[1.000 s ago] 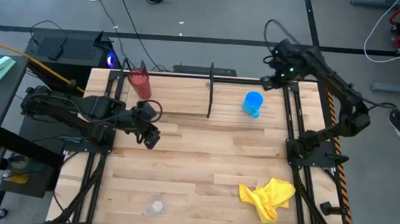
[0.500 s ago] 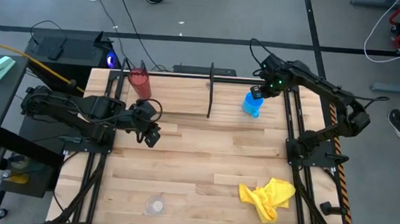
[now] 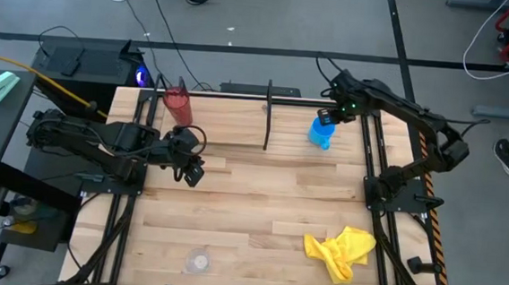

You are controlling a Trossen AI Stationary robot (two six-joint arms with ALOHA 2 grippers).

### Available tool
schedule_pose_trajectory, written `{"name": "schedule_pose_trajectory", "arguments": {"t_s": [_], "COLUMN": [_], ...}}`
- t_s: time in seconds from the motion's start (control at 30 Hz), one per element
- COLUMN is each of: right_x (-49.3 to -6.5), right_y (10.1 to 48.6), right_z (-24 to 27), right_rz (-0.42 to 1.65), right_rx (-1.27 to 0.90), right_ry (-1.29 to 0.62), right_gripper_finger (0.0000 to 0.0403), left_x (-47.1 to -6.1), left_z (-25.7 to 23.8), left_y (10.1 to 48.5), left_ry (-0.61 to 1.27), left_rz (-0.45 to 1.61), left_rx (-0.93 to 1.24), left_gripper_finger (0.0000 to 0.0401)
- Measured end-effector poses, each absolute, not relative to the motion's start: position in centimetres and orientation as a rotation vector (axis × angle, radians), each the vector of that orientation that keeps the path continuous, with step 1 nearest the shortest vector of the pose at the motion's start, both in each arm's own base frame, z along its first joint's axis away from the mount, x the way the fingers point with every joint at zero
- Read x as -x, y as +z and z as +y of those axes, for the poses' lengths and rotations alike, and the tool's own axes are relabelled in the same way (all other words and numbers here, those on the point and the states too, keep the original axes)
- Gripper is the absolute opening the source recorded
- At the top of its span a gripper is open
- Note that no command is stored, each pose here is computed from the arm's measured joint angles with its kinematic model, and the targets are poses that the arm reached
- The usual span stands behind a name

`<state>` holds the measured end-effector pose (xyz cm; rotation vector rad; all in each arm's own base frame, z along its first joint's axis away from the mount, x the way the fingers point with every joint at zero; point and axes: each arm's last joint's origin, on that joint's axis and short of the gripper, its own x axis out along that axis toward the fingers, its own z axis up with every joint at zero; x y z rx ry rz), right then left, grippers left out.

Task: Stack small to large cups/mugs on shelf
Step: Put the blue mug on the shelf

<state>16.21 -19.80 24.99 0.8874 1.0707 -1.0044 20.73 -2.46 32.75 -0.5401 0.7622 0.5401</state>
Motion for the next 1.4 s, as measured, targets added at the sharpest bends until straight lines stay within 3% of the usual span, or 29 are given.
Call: {"name": "schedule_pose_trajectory", "arguments": {"t_s": [0.87,1.13,1.4], "right_x": [-17.7,-17.7,-17.7], "right_y": [21.9,21.9,21.9], "right_z": [-21.7,-21.7,-21.7], "right_rz": [1.123,1.123,1.126], "right_rx": [-0.892,-0.891,-0.894], "right_ry": [-1.021,-1.022,-1.022], "right_gripper_finger": [0.011,0.0081,0.0022], "left_x": [-20.7,-20.7,-20.7], "left_z": [-2.5,-2.4,-2.4], "left_y": [32.7,32.8,32.8], "left_ry": [0.539,0.545,0.552], "left_rz": [0.763,0.76,0.755], "left_rx": [0.536,0.533,0.533], "left_gripper_finger": [0.0078,0.0082,0.0073]}}
